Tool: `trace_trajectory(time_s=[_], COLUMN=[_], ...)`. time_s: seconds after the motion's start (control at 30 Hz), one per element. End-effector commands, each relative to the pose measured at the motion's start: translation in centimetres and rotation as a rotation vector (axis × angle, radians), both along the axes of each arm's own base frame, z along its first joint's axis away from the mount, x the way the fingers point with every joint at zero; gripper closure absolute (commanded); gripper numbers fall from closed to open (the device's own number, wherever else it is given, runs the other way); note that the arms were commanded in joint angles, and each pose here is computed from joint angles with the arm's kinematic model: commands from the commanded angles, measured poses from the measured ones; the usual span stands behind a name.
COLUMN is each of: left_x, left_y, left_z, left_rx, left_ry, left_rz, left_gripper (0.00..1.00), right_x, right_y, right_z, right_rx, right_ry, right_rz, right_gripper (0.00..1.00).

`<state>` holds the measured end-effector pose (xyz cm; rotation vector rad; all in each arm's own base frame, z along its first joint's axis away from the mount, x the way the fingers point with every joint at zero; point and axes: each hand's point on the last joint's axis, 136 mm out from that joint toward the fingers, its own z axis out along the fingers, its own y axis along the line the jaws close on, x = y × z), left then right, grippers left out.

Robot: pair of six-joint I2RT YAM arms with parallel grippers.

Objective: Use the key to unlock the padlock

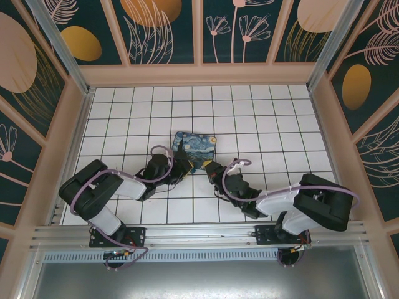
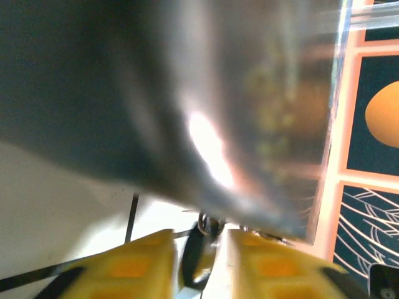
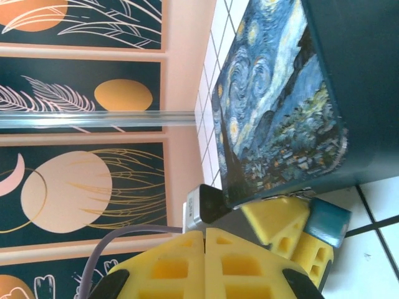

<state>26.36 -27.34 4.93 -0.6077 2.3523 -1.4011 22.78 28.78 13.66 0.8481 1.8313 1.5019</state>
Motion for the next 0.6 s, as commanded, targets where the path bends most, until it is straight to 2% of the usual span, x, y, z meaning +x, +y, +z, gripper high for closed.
trace_trajectory(time_s=[0.0,0.17,0.27,0.43,0.57], left_x=[-0.4,-1.4,-1.7,-1.5,-1.5], left_y=[-0.3,0.7,1.1,0.2,-0.9], left_z=[1.3,2.6,4.5,9.8,12.0], left_rx=[-0.026,0.007,-0.004,-0.104,-0.180], left_ry=[-0.032,-0.053,-0.086,-0.177,-0.188], left_rz=[-0.030,-0.038,-0.035,-0.060,-0.094], left_gripper=[0.61,0.47,0.46,0.49,0.55], right_x=[0.0,0.3,0.6,1.5,2.2], right_y=[-0.8,-1.2,-1.5,-1.4,-0.7], right_z=[-0.2,0.2,0.3,1.1,2.2], right_rx=[-0.046,-0.104,-0.134,-0.122,-0.108], right_ry=[-0.004,-0.005,0.007,0.004,-0.009], right_rz=[-0.010,-0.029,-0.042,-0.057,-0.052], right_gripper=[1.00,1.00,1.00,1.00,1.00])
